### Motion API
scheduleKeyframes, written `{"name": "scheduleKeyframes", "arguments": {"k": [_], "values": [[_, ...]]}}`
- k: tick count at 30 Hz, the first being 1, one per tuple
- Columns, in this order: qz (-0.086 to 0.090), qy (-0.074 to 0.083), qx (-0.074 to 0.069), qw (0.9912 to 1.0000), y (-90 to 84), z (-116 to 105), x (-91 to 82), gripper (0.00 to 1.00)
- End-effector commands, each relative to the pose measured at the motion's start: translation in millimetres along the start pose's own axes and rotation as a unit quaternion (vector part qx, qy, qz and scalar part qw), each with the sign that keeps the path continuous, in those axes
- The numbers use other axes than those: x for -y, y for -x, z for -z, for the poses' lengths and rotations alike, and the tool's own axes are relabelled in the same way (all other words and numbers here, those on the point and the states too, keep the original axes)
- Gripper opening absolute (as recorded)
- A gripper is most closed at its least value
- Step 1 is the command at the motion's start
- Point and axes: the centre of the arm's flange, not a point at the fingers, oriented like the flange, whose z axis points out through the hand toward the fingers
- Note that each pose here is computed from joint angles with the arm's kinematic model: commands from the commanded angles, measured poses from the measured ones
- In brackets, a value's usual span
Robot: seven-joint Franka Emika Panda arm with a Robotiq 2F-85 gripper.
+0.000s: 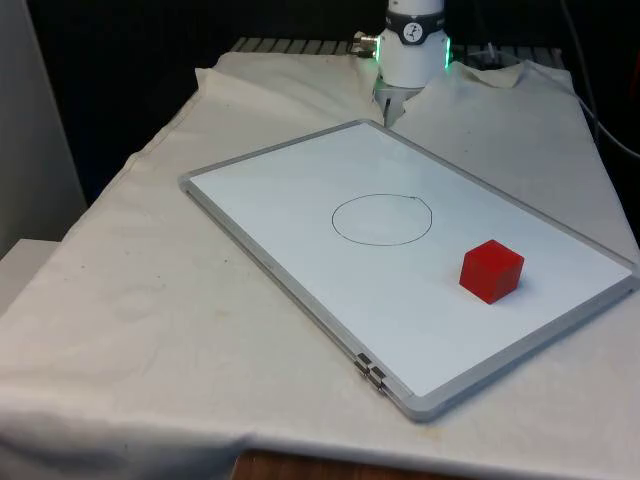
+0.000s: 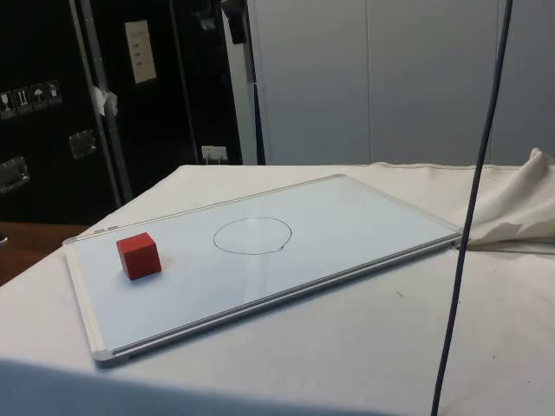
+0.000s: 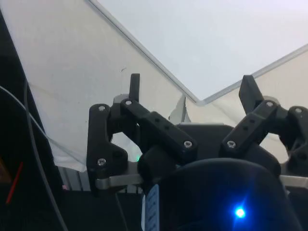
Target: Push the cube into the marked area.
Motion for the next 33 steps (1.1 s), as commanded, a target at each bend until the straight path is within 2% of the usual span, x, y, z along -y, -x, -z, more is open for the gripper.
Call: {"name": "scheduleKeyframes", "arguments": {"k": [1, 5, 6, 8, 9, 15, 16, 18, 21, 23, 24, 25, 27, 32, 33], "values": [[0.000, 0.000, 0.000, 1.00000, -0.1, 0, 0.6, 0.98], [0.000, 0.000, 0.000, 1.00000, 0.0, 0, 0.0, 0.80], [0.000, 0.000, 0.000, 1.00000, -0.1, 0, 0.0, 0.80], [0.000, 0.000, 0.000, 1.00000, -0.1, 0, 0.0, 0.69], [0.000, 0.000, 0.000, 1.00000, -0.1, 0, 0.0, 0.59], [0.000, 0.000, 0.000, 1.00000, 0.0, 0, 0.0, 0.30], [0.000, 0.000, 0.000, 1.00000, -0.1, 0, 0.0, 0.30], [0.000, 0.000, 0.000, 1.00000, -0.1, 0, 0.0, 0.14], [0.002, 0.001, 0.000, 1.00000, -5.3, -3, 11.9, 0.00], [0.002, 0.003, -0.002, 0.99999, -9.1, -4, 18.9, 0.00], [0.004, 0.002, -0.003, 0.99999, -4.1, -2, 12.0, 0.00], [0.002, 0.004, -0.002, 0.99999, -11.4, -5, 21.9, 0.00], [0.002, 0.009, -0.002, 0.99996, -17.8, -8, 30.7, 0.00], [0.003, 0.017, 0.001, 0.99985, -26.9, -13, 43.5, 0.00], [0.005, 0.012, -0.001, 0.99992, -25.9, -12, 40.5, 0.00]]}}
